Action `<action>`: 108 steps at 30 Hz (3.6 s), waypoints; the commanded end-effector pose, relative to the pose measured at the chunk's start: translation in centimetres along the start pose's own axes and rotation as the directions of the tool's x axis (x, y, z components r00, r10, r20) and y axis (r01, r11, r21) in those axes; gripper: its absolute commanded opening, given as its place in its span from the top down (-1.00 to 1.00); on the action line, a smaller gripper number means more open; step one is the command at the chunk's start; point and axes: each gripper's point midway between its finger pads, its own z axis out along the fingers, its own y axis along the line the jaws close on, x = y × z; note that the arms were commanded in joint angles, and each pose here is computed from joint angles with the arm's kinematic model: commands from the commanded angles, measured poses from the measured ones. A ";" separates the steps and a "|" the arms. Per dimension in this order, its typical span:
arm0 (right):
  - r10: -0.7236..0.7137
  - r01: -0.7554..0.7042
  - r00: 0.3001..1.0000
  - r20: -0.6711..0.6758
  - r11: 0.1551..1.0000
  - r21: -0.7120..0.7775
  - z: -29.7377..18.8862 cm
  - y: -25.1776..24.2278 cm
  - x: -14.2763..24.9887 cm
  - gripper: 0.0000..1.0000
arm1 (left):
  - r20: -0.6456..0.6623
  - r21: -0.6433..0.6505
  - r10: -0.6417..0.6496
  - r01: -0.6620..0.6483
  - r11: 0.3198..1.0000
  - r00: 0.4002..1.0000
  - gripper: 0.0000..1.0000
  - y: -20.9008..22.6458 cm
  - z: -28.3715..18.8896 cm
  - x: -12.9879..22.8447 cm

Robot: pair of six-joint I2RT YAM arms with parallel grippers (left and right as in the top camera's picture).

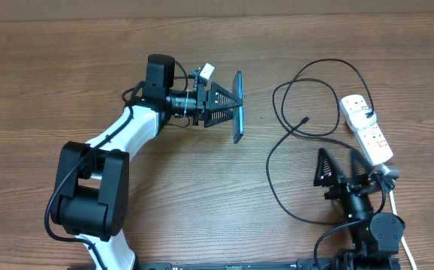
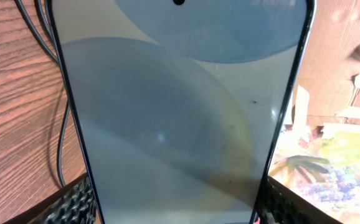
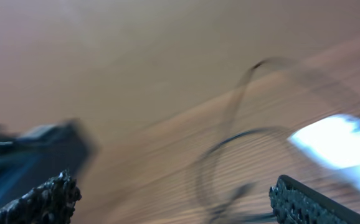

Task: Plug charger to phone and switch on socket
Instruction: 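Reach the right gripper toward the upright phone held by the left gripper, then grasp the phone with the right gripper and release the left gripper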

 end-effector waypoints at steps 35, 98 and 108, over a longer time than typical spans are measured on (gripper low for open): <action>0.017 -0.089 0.742 -0.670 0.993 -0.073 -14.8 14.7 -5.6 -0.99 | -0.219 0.056 -0.189 0.206 0.977 0.957 0.28 -2.4 3.0 4.2; -0.317 0.316 0.753 -0.576 0.943 -0.106 11.3 14.0 8.9 -0.73 | 0.097 -0.036 -0.568 0.573 0.819 0.818 0.28 0.8 1.9 -0.9; -0.316 0.313 0.768 -0.557 0.944 -0.105 12.3 14.2 9.3 -0.24 | 0.099 -0.038 -0.567 0.573 0.819 0.818 0.28 0.8 2.0 -0.9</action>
